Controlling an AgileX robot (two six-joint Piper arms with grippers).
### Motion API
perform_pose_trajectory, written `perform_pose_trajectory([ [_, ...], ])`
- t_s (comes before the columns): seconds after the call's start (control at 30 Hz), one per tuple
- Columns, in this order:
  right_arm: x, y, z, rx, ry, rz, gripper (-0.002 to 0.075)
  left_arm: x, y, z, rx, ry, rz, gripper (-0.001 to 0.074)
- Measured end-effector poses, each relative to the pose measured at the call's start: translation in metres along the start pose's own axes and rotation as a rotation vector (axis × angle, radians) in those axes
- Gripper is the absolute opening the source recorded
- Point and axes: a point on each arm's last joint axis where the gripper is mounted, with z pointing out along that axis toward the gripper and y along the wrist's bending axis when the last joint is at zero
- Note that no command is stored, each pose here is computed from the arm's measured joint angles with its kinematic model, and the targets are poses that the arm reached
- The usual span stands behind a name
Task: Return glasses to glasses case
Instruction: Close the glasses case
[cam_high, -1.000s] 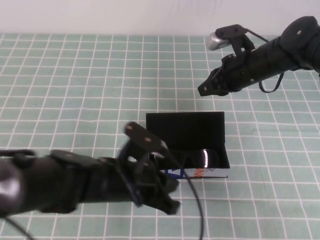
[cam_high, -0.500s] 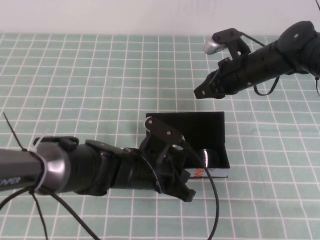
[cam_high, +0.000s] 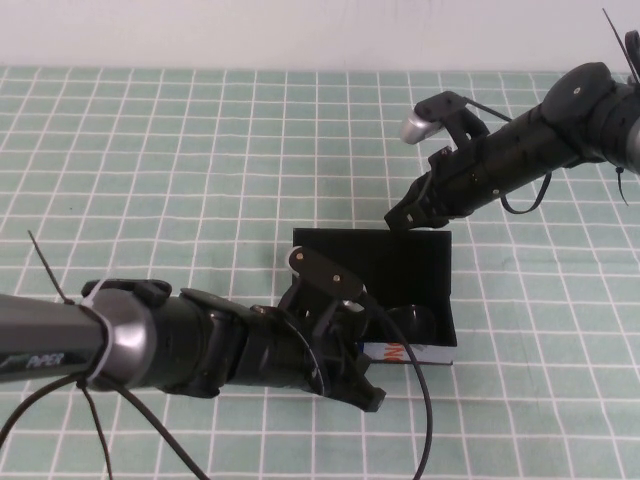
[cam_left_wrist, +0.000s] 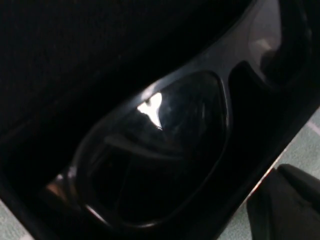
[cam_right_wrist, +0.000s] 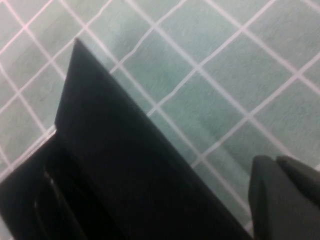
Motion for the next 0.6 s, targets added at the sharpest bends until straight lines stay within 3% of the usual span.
perform_pose_trajectory([
  [0.2, 0.001, 0.003, -0.002, -0.040, 0.020, -0.015, -0.0013, 0.001, -0.001, 0.001, -0.004, 0.004, 0.002, -0.0002],
  [0.37, 0.001, 0.014, -0.005, -0.157, 0.042, -0.036, -0.0013, 0.001, -0.001, 0.001, -0.011, 0.005, 0.004, -0.0002],
  [0.6, -0.024, 0.025, -0.020, -0.230, -0.041, -0.063, -0.0013, 0.000, 0.000, 0.001, -0.022, 0.003, 0.005, -0.0002],
])
